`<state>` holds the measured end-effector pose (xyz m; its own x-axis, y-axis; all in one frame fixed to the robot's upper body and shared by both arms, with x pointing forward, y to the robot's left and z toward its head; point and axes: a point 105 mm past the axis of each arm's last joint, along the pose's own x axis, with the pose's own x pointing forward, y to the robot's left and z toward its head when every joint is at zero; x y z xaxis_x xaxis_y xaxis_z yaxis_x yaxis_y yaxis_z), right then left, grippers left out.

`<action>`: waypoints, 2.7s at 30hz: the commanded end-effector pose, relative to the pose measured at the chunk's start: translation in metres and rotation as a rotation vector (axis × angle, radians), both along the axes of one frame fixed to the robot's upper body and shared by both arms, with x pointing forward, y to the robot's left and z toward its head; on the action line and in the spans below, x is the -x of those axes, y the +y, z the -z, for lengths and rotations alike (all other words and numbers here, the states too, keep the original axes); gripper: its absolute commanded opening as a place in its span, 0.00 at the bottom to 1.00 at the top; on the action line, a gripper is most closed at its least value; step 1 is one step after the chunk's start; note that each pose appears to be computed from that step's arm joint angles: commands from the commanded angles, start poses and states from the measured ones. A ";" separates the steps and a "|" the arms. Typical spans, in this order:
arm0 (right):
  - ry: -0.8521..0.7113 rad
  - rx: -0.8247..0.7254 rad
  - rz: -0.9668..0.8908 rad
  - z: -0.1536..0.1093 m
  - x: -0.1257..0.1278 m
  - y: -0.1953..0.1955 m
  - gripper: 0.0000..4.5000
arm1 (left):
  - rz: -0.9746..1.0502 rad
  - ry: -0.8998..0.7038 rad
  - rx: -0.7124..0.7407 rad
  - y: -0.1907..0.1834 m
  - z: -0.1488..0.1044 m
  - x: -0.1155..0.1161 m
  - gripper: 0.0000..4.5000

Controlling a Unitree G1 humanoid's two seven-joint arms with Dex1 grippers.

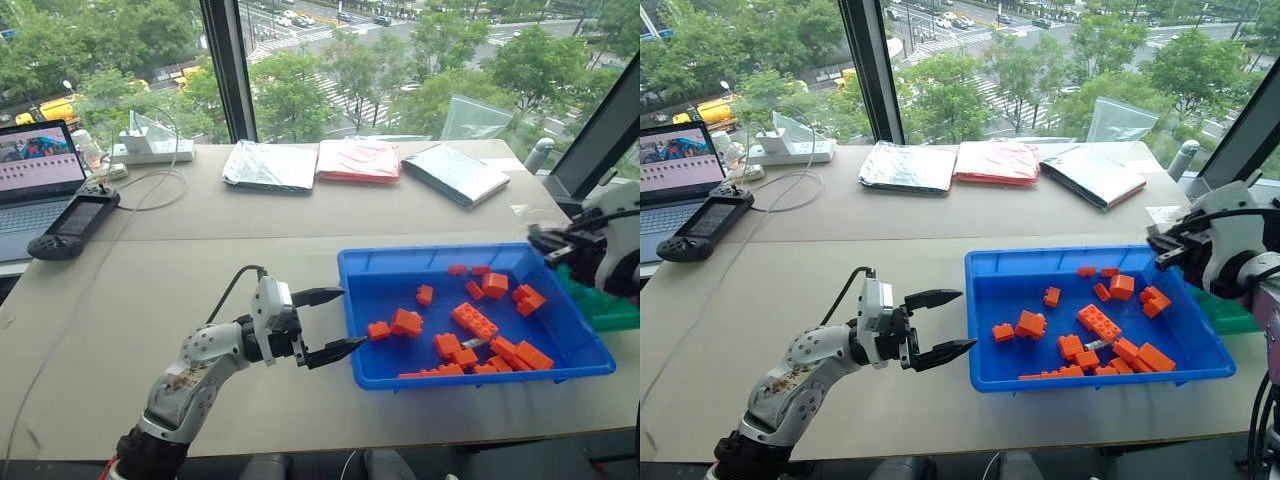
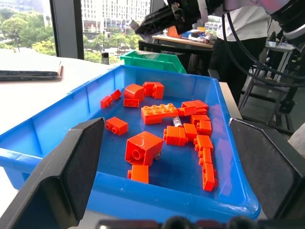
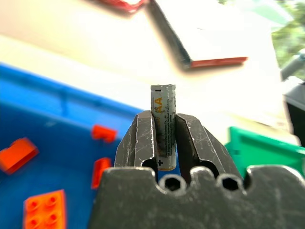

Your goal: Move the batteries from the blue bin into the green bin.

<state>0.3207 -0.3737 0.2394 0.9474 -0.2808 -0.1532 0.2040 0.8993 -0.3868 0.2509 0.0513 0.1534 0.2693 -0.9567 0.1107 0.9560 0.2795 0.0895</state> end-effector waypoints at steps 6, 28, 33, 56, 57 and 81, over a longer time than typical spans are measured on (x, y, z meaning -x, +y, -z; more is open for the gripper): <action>-0.076 0.089 0.194 -0.022 0.005 -0.031 0.28 | 0.007 -0.045 0.011 -0.003 -0.008 0.001 1.00; 0.331 -0.020 -0.873 0.047 0.055 0.148 1.00 | -0.007 -0.041 0.015 -0.006 -0.015 0.000 1.00; 0.427 0.000 -0.756 0.079 0.044 0.132 1.00 | -0.008 -0.041 0.013 -0.006 -0.016 0.000 1.00; 0.512 -0.069 -0.634 0.126 0.015 0.117 0.75 | -0.030 -0.046 0.007 -0.005 -0.017 -0.001 1.00; 0.514 -0.066 -0.634 0.127 0.015 0.117 0.69 | -0.030 -0.047 0.007 -0.005 -0.017 -0.001 1.00; 0.199 -0.035 -0.226 0.066 -0.026 0.046 0.43 | -0.025 -0.066 0.026 -0.004 -0.018 -0.001 1.00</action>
<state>0.3426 -0.3237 0.1573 0.9116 -0.0270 -0.4102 -0.1207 0.9363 -0.3298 0.2548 0.0482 0.1632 0.2993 -0.9458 0.1259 0.9441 0.3127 0.1046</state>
